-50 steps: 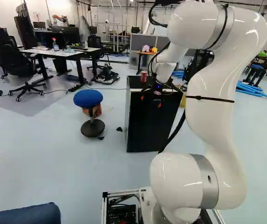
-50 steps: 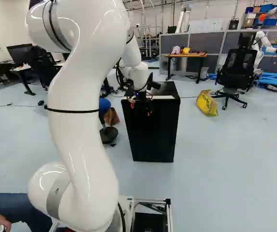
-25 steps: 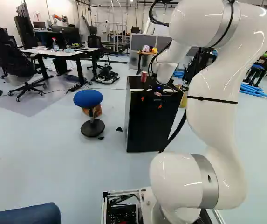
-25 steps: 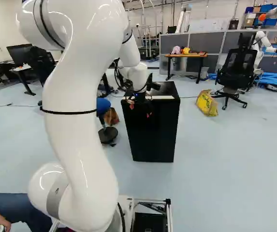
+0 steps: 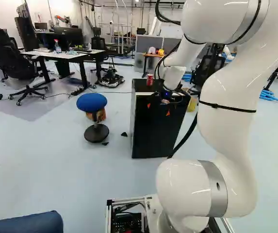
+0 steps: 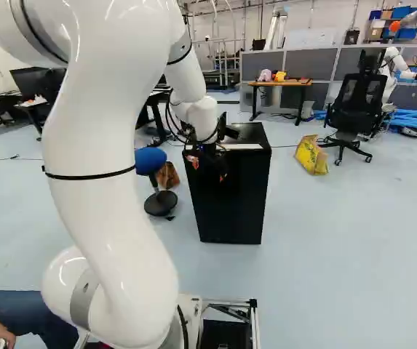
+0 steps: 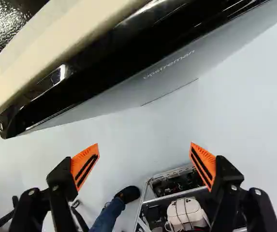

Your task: Grab a drink from the fridge

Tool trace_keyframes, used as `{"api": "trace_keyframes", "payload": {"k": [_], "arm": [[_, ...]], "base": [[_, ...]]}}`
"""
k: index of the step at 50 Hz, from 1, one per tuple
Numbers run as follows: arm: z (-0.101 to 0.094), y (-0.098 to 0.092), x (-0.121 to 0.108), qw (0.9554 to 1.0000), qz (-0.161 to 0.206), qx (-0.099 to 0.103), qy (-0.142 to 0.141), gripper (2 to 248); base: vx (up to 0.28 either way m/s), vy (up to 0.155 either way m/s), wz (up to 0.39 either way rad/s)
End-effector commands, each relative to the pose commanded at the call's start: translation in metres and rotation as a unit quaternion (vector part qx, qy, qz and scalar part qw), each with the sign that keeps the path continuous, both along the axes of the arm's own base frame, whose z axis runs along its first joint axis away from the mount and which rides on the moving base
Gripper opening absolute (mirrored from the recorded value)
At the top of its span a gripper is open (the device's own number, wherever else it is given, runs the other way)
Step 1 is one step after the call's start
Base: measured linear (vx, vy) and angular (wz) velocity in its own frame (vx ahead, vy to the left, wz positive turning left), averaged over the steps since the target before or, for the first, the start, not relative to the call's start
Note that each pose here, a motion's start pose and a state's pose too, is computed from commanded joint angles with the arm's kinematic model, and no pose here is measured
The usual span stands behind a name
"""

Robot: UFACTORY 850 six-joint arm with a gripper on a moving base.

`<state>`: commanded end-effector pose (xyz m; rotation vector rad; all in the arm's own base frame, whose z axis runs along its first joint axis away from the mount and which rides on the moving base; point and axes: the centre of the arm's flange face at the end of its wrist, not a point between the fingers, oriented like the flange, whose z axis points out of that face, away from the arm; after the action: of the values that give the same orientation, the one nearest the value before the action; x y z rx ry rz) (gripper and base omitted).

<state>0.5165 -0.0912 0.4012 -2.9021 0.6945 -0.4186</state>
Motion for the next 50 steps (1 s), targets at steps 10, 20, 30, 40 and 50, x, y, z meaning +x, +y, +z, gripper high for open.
{"api": "trace_keyframes", "payload": {"k": [10, 20, 30, 40, 50], "arm": [[0.003, 0.003, -0.011, 0.9988, 0.011, -0.030, -0.037, 247], [0.006, 0.007, -0.022, 0.9949, 0.023, -0.061, -0.078, 247], [0.011, 0.013, -0.023, 0.9875, 0.041, -0.089, -0.123, 247], [0.016, 0.019, -0.017, 0.9769, 0.059, -0.115, -0.170, 247], [0.022, 0.023, -0.010, 0.9631, 0.075, -0.138, -0.219, 247]], "base": [[0.000, 0.000, 0.000], [0.000, 0.000, 0.000], [0.000, 0.000, 0.000], [0.000, 0.000, 0.000], [0.000, 0.000, 0.000]]}}
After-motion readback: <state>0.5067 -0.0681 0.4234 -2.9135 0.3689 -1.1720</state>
